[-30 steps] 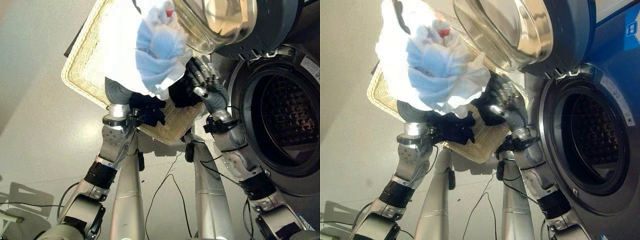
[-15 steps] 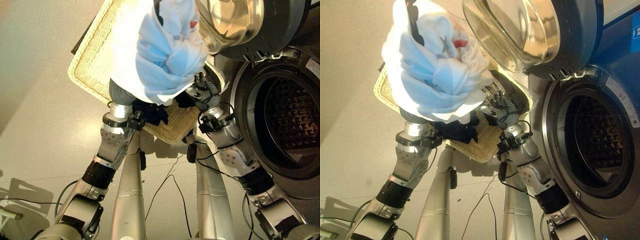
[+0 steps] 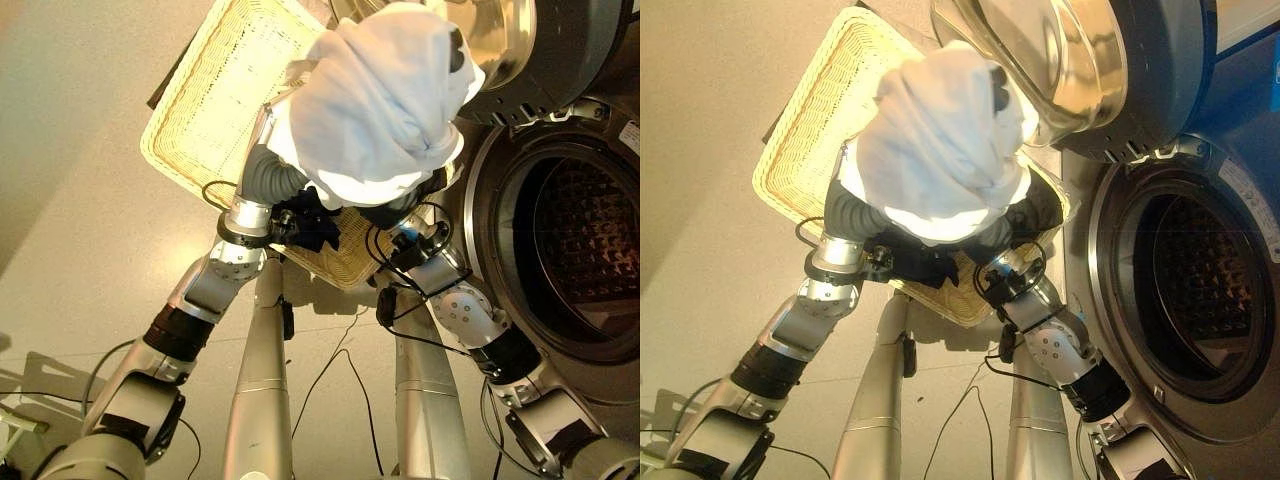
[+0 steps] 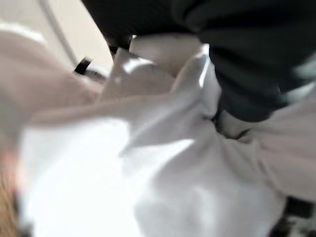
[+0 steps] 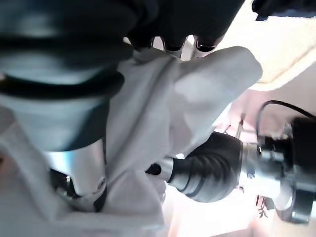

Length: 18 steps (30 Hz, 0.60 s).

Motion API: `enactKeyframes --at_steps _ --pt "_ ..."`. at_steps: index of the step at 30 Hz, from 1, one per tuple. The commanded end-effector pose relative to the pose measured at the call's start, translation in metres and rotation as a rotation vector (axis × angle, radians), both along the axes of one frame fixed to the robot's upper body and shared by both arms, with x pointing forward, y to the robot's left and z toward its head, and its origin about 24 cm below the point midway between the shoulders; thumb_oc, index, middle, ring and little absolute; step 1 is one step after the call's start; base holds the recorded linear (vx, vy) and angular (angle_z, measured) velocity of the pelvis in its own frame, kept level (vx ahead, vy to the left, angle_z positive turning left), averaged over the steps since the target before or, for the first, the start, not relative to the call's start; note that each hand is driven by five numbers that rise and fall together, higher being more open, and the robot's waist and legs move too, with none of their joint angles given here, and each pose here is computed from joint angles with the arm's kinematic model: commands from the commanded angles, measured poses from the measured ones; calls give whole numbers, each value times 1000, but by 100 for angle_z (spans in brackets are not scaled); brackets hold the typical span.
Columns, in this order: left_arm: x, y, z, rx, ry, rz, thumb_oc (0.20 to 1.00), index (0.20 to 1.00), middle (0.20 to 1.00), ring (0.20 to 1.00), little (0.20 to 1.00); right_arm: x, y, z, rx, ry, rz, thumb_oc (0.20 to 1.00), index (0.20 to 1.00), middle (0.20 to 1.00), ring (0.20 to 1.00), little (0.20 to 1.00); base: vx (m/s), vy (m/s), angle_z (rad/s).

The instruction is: Put the clothes into the washing machine.

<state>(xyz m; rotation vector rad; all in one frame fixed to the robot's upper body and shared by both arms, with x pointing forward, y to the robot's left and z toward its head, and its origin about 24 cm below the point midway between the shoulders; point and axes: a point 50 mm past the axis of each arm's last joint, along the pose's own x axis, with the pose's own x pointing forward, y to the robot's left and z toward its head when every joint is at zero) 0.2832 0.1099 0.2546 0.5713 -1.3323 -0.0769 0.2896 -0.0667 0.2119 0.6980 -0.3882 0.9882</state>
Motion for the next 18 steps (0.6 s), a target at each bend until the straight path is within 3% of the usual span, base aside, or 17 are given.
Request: enactKeyframes --at_steps 1,16,18 --pt "-2 -6 11 7 -135 67 200 200 200 200 200 -27 10 26 86 -166 165 1000 1000 1000 1000 1000 0 0 0" --pt "12 5 10 27 -162 267 200 200 200 200 200 -24 -13 39 210 -248 -5 1000 1000 1000 1000 1000 0 0 0" --pt "13 8 8 21 -143 294 200 200 200 200 200 -25 -24 44 230 -294 -138 1000 1000 1000 1000 1000 0 0 0"
